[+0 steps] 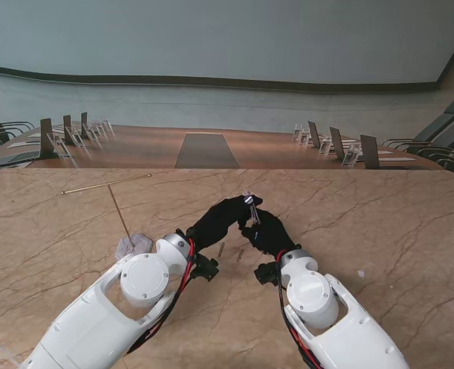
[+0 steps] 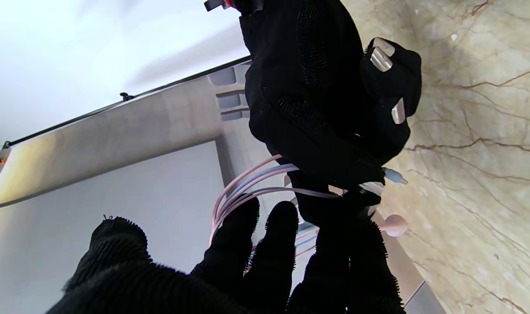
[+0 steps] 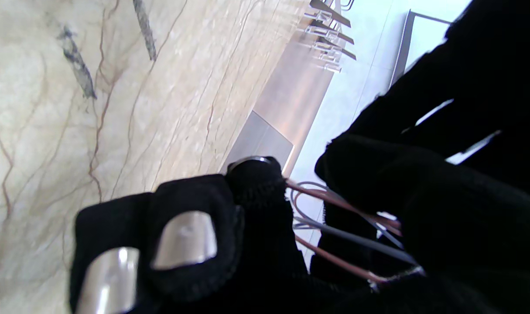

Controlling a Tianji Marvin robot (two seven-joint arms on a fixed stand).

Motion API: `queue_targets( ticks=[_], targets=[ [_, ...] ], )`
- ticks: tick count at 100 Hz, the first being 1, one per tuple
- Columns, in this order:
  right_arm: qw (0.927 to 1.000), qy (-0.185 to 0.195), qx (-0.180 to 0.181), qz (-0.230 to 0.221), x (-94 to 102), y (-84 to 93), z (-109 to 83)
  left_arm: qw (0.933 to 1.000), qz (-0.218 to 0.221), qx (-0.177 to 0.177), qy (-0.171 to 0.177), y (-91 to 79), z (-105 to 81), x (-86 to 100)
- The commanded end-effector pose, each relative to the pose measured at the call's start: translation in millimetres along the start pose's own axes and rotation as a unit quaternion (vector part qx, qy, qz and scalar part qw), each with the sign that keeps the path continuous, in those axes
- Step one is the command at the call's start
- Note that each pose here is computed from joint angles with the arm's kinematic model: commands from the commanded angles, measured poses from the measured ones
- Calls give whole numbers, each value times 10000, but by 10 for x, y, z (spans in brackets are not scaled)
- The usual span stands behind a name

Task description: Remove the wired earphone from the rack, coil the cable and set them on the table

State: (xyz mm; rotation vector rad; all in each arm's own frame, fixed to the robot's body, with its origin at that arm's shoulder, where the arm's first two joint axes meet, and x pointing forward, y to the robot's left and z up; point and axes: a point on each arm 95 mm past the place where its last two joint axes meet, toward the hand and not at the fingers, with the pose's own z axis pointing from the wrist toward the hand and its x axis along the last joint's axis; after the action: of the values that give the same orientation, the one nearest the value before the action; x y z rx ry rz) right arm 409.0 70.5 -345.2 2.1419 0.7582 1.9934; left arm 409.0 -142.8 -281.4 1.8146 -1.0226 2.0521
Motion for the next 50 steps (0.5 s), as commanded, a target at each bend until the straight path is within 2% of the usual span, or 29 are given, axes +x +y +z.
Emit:
queue_targets(
  ticks=[1,29,50],
  targets=[
    [9998,-86,-170,-27,-74,80,4,9999,-40,-71,81,70,-22,49],
    [9988,-79,-448,-175,-157,247,-34,9999,20,-81,-70,71,-38,-8],
    [9989,15,-440,-158,-118,322,-100,9997,90,-129,-199,85,-36,-55]
  ],
)
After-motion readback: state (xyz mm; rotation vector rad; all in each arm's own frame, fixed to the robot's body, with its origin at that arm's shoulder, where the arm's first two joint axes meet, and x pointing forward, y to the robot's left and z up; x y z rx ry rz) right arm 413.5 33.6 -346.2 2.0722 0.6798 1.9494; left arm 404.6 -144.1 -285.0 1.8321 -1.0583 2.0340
